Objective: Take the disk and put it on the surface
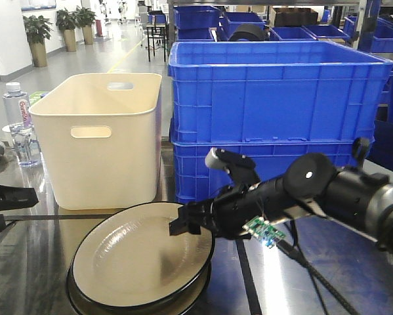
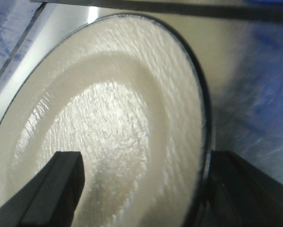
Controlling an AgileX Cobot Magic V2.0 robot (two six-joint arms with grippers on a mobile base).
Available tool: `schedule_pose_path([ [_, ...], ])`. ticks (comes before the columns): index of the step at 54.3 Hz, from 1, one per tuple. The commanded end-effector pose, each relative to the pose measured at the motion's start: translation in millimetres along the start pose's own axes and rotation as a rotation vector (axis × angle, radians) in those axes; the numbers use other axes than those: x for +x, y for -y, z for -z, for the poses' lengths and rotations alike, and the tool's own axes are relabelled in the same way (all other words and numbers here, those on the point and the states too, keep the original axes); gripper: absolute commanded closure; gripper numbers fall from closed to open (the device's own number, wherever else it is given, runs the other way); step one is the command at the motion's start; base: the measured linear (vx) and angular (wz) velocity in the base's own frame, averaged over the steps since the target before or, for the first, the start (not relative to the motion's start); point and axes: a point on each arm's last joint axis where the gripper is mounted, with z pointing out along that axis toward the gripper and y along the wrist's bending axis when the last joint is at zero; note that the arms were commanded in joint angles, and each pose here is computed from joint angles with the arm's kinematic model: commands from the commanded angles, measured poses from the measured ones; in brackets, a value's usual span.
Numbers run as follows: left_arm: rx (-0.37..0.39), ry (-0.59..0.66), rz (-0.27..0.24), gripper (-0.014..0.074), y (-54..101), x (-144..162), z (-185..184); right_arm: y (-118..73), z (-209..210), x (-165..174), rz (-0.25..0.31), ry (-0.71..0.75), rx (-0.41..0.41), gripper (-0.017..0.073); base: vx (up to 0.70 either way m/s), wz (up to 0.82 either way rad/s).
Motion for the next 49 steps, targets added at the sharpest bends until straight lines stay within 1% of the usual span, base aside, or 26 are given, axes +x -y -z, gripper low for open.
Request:
schedule_pose_path([
  [1, 0.039, 0.079, 0.003, 0.0036, 12.6, -10.5, 10.5, -16.9, 48.3, -28.0, 0.096, 0.151, 0.039, -0.0013, 0.00, 0.00],
  [4, 0.037, 0.078, 0.002, 0.0036, 12.5, -10.5, 10.5, -18.2, 57.4, -29.3, 0.142, 0.146, 0.070, -0.0013, 0.00, 0.00],
  [7, 0.037, 0.078, 0.001, 0.0036, 12.4, -10.4, 10.5, -18.2, 65.4, -30.3, 0.168, 0.145, 0.099, -0.0013, 0.00, 0.00],
  [13, 0.037, 0.079, 0.002, 0.0036, 12.4, -10.5, 10.5, -20.1, 77.4, -31.3, 0.181, 0.158, 0.137, -0.0013, 0.00, 0.00],
  [20, 0.035, 0.081, 0.000, 0.0052, 12.2, -10.7, 10.5, -23.9, 87.6, -32.7, 0.182, 0.179, 0.146, -0.0010, 0.00, 0.00],
  [26, 0.034, 0.083, 0.000, 0.0132, 12.1, -10.9, 10.5, -25.3, 90.2, -33.1, 0.184, 0.185, 0.144, -0.0001, 0.00, 0.00],
  [39, 0.036, 0.080, 0.000, 0.0430, 12.3, -10.6, 10.5, -24.7, 89.0, -32.8, 0.183, 0.181, 0.145, 0.0018, 0.00, 0.00],
  [49, 0.037, 0.081, 0.001, 0.0575, 12.4, -10.7, 10.5, -24.7, 89.0, -32.8, 0.183, 0.181, 0.145, 0.0027, 0.00, 0.00],
])
